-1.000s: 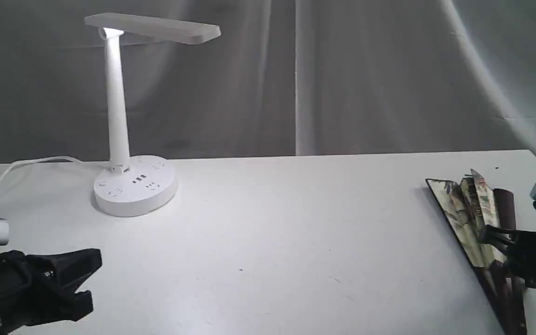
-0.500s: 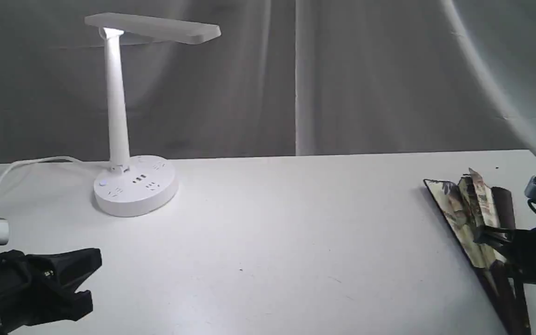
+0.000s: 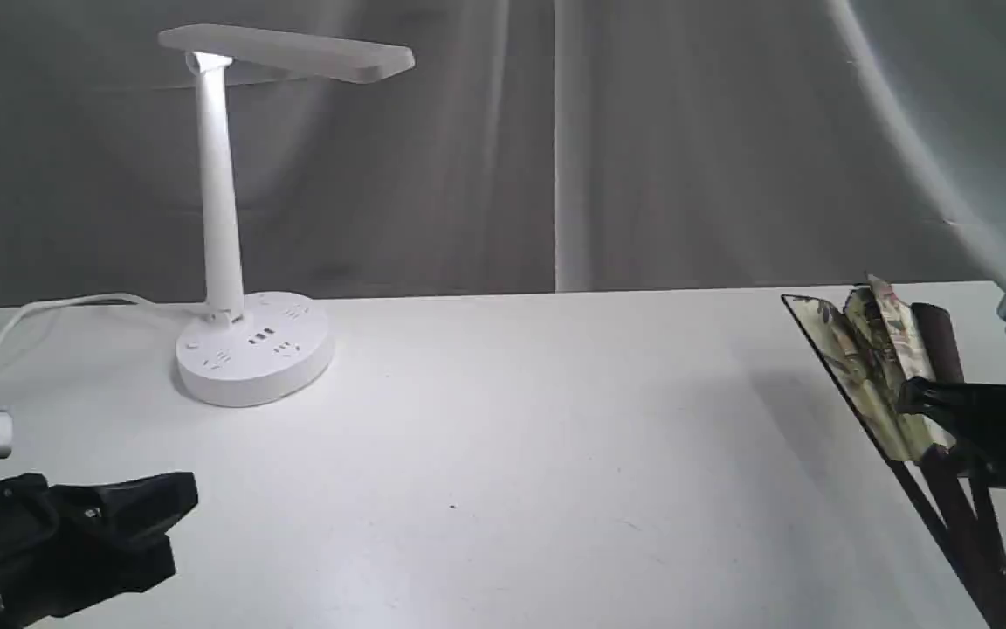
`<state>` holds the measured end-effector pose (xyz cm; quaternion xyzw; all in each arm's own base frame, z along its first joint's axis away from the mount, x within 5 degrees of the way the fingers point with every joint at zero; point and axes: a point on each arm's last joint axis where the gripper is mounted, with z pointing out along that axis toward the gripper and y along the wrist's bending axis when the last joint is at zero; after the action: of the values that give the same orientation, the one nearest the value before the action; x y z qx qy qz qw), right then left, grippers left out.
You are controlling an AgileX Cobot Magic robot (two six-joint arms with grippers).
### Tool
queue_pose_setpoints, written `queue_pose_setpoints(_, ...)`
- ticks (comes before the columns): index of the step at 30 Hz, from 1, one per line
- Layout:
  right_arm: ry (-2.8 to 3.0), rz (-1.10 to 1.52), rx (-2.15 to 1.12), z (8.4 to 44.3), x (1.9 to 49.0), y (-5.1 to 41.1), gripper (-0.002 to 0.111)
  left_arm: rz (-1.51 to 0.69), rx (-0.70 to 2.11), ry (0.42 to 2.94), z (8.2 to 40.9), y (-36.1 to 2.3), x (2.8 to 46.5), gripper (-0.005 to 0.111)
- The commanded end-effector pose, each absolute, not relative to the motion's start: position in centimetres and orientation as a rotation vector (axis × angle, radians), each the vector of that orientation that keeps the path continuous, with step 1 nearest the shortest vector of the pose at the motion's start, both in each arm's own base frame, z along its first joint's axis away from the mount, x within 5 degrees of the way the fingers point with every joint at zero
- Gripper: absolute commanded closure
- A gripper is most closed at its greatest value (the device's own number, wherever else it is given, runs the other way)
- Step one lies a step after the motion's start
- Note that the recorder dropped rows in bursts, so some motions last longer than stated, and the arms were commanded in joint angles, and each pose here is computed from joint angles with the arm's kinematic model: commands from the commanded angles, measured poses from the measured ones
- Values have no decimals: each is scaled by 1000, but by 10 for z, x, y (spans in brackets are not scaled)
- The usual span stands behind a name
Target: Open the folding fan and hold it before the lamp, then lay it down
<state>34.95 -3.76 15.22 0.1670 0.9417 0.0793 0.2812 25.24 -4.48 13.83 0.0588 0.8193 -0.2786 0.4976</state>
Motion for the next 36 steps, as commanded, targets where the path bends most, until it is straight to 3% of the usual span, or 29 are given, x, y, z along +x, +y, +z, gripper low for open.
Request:
queue_pose_setpoints(1,2504,212,367,157,351,-24,108,-751,86,1993,141,-47,256,107)
queue_pose_setpoints(8,2469,221,210,160,356,17,108,-947,5,2092,151,-55,272,107)
queue_pose_setpoints(17,2484,362,-5,182,364,76,108,-1024,-95,2034,160,-55,292,107)
queue_pose_setpoints(27,2444,405,-221,192,358,124,108,-1400,-184,1913,124,-66,325,107)
queue_pose_setpoints(36,2418,422,-289,193,351,147,108,-1595,-429,2065,74,-72,342,107)
